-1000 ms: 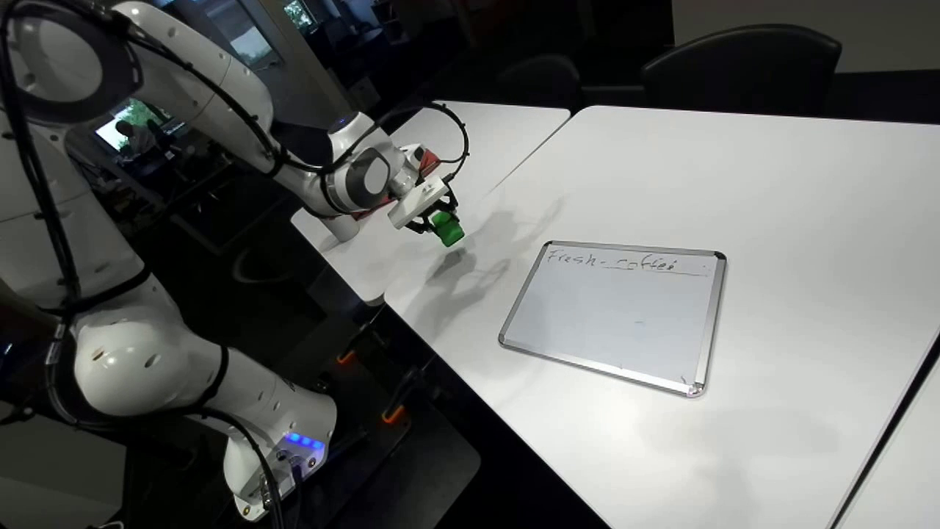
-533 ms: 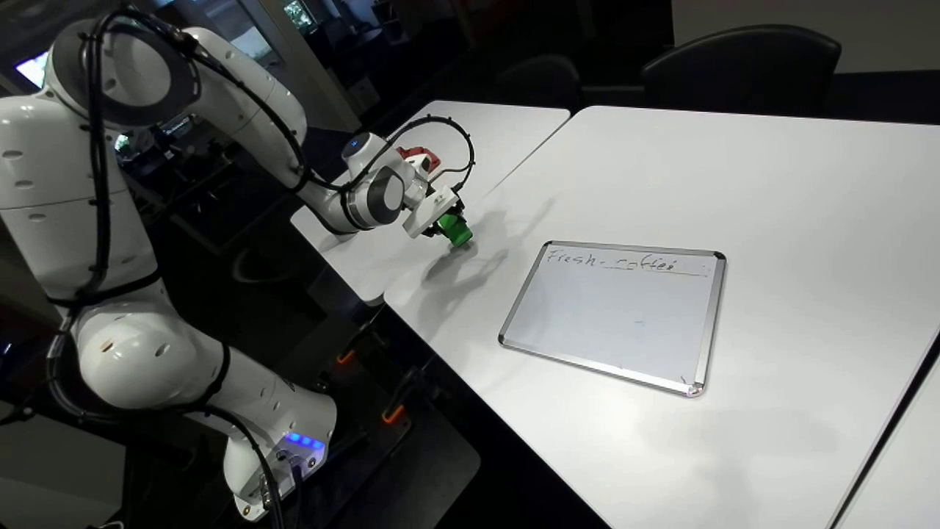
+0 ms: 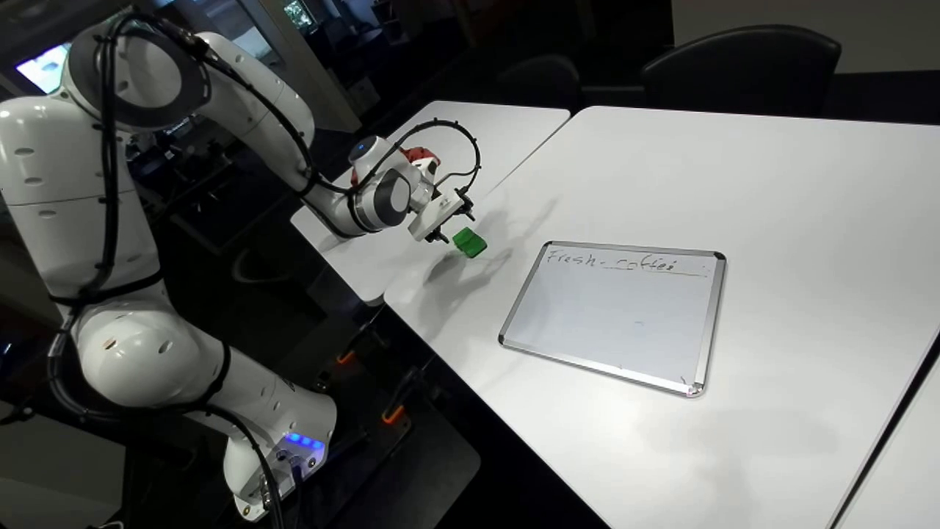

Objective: Use the duster to erase the blue markings on the white board

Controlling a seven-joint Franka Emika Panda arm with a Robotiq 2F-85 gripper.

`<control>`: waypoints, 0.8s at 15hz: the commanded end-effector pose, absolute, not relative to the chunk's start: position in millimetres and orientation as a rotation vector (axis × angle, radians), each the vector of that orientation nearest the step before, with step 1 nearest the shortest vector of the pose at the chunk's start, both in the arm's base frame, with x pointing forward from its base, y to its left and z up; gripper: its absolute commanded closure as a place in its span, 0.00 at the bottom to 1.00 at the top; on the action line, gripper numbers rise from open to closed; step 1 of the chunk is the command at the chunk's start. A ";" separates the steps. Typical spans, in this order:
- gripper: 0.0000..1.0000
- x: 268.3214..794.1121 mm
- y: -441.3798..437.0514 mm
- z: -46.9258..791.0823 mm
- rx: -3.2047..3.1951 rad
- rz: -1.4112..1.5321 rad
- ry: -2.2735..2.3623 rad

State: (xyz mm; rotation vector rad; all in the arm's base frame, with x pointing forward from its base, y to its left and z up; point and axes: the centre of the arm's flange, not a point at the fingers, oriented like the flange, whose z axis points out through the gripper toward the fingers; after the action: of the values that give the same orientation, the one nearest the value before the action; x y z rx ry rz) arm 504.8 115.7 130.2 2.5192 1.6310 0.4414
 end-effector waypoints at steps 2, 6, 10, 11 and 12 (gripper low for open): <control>0.00 487.8 114.9 145.5 2.517 0.494 1.605; 0.00 472.0 98.4 172.2 2.510 0.662 1.516; 0.00 455.3 84.9 198.6 2.506 0.724 1.514; 0.00 451.1 82.0 204.2 2.506 0.721 1.518; 0.00 447.9 80.2 208.9 2.506 0.725 1.516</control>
State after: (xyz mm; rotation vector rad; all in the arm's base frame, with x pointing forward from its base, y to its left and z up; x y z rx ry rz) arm 471.4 89.7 178.9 2.4980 1.5341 0.6803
